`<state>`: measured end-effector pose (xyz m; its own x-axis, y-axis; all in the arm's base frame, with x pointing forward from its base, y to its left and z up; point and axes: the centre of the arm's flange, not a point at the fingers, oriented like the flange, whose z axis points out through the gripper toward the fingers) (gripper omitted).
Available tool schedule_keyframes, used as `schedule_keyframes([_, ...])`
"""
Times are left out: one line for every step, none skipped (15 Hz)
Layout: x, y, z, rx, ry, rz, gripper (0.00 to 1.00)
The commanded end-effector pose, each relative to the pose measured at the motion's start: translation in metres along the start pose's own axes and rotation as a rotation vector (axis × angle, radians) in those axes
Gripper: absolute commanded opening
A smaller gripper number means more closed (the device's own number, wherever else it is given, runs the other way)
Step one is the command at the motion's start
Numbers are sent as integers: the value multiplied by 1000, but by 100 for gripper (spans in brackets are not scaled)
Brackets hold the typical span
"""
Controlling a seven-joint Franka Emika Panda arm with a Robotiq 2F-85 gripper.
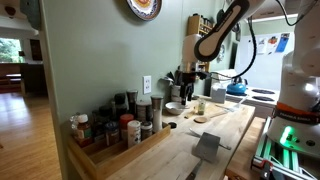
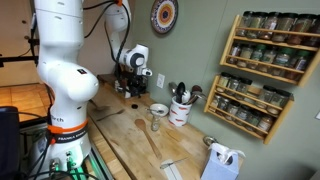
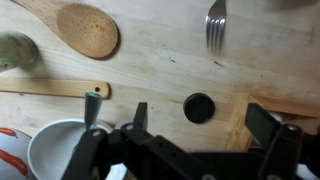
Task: Remove the black lid from the bottle
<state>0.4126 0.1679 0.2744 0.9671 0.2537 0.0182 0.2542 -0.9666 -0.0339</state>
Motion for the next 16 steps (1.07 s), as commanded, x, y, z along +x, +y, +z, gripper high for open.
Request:
schedule_keyframes([-37,23,-65,37,-10,64,100])
schedule_keyframes([-43,27,-79,47,-1,88,100])
schedule_keyframes([-49,29,-93,46,10,105,100])
schedule_keyframes([-55,32,-105,48,18,117,100])
schedule_keyframes([-62,35,-117,39,31,124,100])
schedule_keyframes([-70,39,-128,29,43,129,100])
schedule_keyframes([-79,42,-139,9,63,126,100])
schedule_keyframes([-87,45,-148,3,65,126,100])
schedule_keyframes([-96,48,-154,5,54,115,100])
schedule_keyframes([-61,41,-138,23,49,119,100])
schedule_keyframes([-69,43,-146,22,52,123,100])
schedule_keyframes([-75,43,-150,21,58,125,100])
schedule_keyframes([-79,44,-152,20,64,125,100])
schedule_keyframes([-82,44,-152,19,66,126,100])
schedule_keyframes([-83,44,-151,19,65,126,100])
schedule_keyframes([-83,44,-150,19,63,126,100])
